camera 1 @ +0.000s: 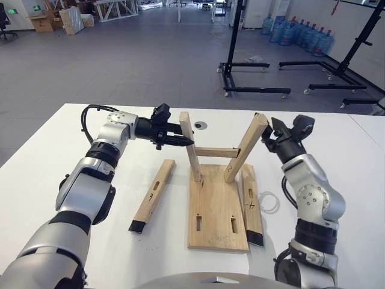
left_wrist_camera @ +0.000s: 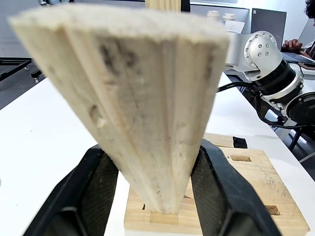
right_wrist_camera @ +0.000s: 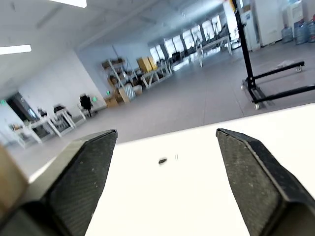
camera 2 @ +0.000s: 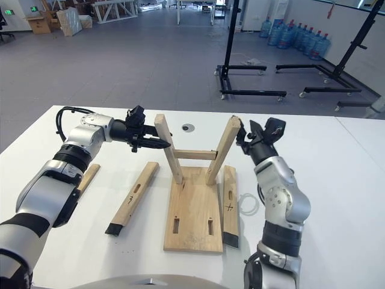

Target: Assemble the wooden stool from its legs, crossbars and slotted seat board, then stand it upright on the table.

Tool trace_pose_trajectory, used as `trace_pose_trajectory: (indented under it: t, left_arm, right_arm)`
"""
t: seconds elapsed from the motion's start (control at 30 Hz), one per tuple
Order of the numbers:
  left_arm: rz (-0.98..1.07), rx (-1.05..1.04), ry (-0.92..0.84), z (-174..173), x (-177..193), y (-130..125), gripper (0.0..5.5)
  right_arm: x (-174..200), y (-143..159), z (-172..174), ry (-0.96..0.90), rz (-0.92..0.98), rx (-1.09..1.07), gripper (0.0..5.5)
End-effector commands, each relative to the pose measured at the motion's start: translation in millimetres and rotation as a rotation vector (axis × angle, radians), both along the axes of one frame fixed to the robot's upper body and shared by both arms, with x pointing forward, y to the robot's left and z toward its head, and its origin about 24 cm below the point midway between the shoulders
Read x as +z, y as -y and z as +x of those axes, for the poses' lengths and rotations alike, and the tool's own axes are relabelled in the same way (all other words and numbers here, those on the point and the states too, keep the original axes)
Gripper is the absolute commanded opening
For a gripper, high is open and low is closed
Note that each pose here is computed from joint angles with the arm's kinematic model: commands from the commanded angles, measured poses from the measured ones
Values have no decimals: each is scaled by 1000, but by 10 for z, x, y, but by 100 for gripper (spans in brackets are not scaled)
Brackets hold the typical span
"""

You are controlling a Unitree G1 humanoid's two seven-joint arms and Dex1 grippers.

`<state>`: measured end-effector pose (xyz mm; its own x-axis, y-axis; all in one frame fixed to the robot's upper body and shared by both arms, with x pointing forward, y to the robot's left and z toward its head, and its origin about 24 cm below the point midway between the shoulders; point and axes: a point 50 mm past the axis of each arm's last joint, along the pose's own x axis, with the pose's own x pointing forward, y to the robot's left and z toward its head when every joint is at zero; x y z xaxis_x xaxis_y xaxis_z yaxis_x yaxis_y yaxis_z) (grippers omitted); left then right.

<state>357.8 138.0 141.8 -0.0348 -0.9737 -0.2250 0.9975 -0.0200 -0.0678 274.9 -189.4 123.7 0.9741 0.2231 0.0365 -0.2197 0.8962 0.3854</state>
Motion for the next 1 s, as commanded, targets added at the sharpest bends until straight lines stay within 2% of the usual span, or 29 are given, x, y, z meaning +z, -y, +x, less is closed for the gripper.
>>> trace_pose_trajectory:
  t: [0.03, 0.13, 0.47, 0.63, 0.77, 0.8, 0.9, 1.0]
  left_arm:
    - [483, -79, -211, -363, -1014, 2, 204]
    - [469, -118, -168, -325, -916, 94, 204]
    - [461, -239, -67, -288, -685, 350, 204]
    - [469, -154, -99, -318, -826, 133, 204]
    - [437, -37, -89, -299, -853, -47, 204]
    - [421, -9, -84, -279, -821, -87, 243]
    - [375, 50, -40, -211, -669, -173, 292]
    - [308, 105, 13, -176, -516, -228, 333]
  right_arm:
    - [36, -904, -179, 29, -145, 476, 373]
    - [-96, -1017, -194, -6, -267, 543, 373]
    - [-180, -1301, -138, -11, -343, 686, 373]
    - [-241, -1004, -48, -12, -403, 528, 373]
    - [-207, -483, 162, -19, -414, 256, 373]
    - [-202, -361, 195, -24, -408, 212, 373]
    - [-99, -97, 283, 7, -359, 97, 373]
    - [53, -99, 332, 79, -292, 72, 414]
